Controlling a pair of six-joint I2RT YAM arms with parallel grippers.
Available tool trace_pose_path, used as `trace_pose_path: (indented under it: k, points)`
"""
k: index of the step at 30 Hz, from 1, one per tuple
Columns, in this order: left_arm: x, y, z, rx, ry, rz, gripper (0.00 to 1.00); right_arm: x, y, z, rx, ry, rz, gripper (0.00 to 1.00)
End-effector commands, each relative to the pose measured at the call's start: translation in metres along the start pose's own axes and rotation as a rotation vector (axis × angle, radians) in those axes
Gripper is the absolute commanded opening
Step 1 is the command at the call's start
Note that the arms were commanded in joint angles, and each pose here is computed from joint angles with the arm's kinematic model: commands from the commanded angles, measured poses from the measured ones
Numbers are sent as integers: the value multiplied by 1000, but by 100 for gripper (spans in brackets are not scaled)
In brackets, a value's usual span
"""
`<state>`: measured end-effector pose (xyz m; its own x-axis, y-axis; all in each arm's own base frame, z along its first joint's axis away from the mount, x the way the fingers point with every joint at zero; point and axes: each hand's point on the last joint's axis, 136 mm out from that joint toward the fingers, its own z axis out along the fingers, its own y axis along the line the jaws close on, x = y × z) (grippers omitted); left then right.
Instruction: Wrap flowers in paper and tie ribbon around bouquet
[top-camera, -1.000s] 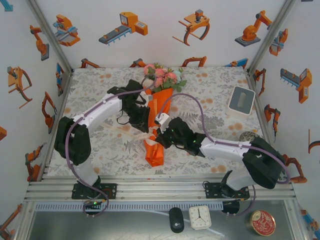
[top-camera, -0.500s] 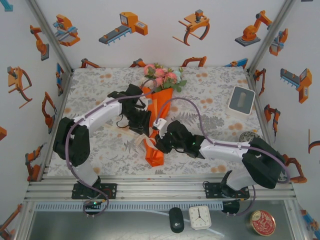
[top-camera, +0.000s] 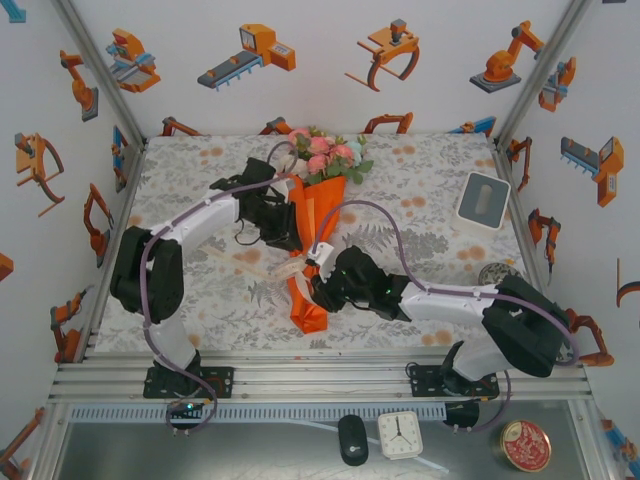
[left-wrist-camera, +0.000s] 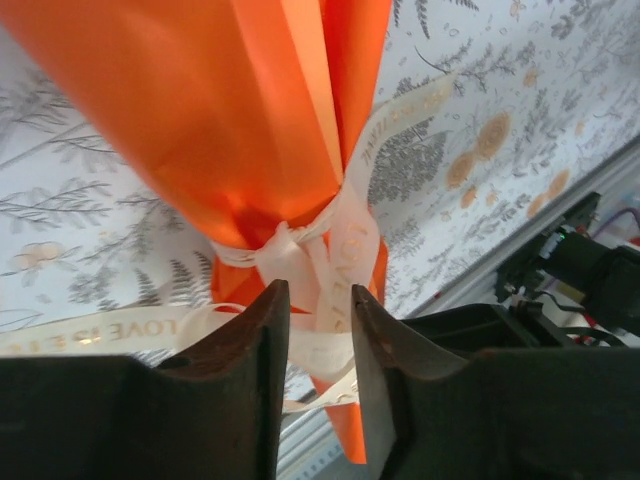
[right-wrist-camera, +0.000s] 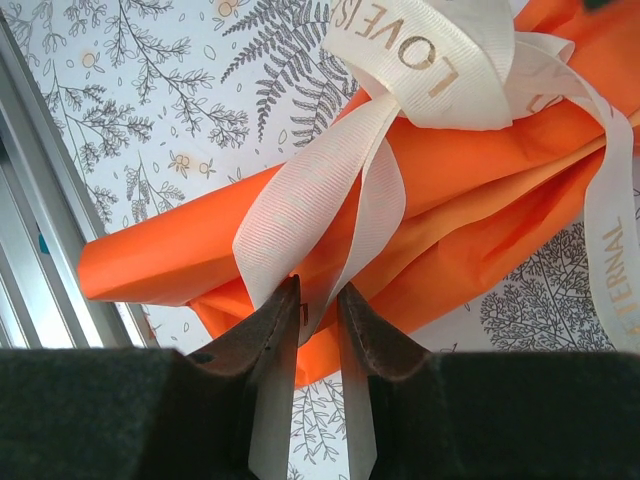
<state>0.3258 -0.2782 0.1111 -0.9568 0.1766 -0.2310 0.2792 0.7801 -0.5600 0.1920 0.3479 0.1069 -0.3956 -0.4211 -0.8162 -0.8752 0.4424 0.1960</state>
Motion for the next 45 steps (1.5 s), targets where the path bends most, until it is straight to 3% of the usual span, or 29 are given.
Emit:
trace_pose_path:
  k: [1,4,9,14,16,21,27,32,38,42,45]
  points:
    - [10,-25,8,118,43,-10,29,-13,5,-5,-10,-51,-14,24]
    - [26,-27,12,141,93,-9,29,-13,3,-5,-3,-50,-12,24]
    - [46,-9,16,54,150,-21,31,-15,3,-4,-1,-50,-11,24]
    - [37,-11,12,37,124,-8,11,-17,3,-4,0,-44,-9,24]
    - [24,-21,7,55,85,7,10,-21,4,-6,2,-52,-10,29]
    - [-2,-32,-9,38,5,62,9,-35,-2,-17,51,-106,-13,52]
    - [-4,-17,-18,-69,-26,165,9,-59,-16,-44,144,-228,23,63]
    - [-11,-11,-23,-117,-68,190,10,-64,-47,-51,192,-209,233,64]
    - [-28,-23,-39,-110,-201,256,13,-59,-73,-49,277,-175,570,61]
    - [-32,-19,-40,-127,-249,267,14,-72,-58,-33,159,-186,728,56]
    - [-32,-16,-36,-134,-231,251,15,-70,-48,-18,164,-162,731,57]
